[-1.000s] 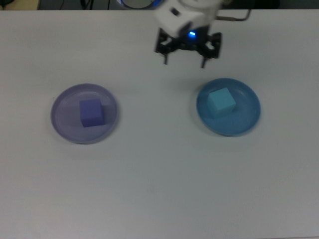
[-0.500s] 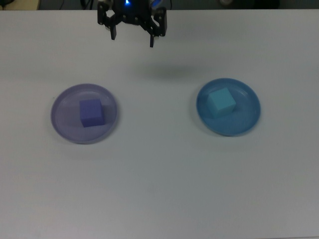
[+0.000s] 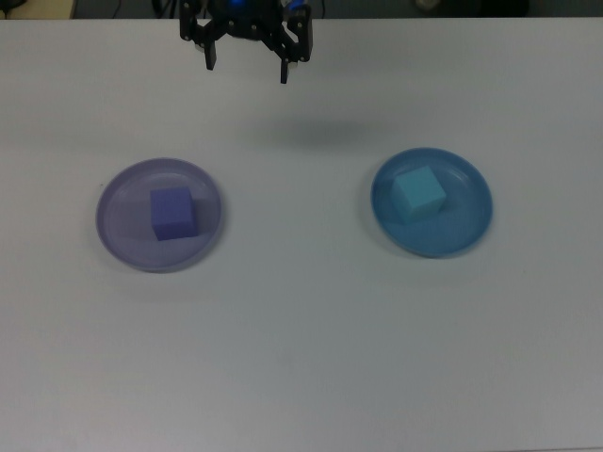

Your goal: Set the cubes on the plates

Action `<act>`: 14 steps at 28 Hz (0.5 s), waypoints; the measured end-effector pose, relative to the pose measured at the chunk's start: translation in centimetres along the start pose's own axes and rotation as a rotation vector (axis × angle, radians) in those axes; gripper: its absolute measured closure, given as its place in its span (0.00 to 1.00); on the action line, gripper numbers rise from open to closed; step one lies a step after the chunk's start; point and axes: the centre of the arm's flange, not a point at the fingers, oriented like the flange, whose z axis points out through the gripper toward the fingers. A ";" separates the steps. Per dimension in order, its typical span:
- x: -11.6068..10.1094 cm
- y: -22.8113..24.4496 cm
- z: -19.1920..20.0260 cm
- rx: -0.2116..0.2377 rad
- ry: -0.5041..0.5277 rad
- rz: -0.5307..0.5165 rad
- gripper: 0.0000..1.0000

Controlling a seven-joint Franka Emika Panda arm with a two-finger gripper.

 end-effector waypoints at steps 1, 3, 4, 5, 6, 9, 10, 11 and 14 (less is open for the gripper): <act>0.0 0.1 -0.1 0.000 0.001 0.002 0.00; 0.2 0.4 -0.2 0.001 0.005 0.007 0.00; 0.2 0.6 -0.3 0.001 0.007 0.008 0.00; 0.3 0.7 -0.4 0.001 0.009 0.007 0.00; 0.4 1.0 -0.5 0.002 0.011 0.001 0.00; 0.5 1.3 -0.7 0.003 0.015 -0.006 0.00; 0.5 1.4 -0.7 0.003 0.015 -0.008 0.00; 0.5 1.4 -0.8 0.003 0.015 -0.008 0.00; 0.5 1.6 -0.8 0.003 0.016 -0.005 0.00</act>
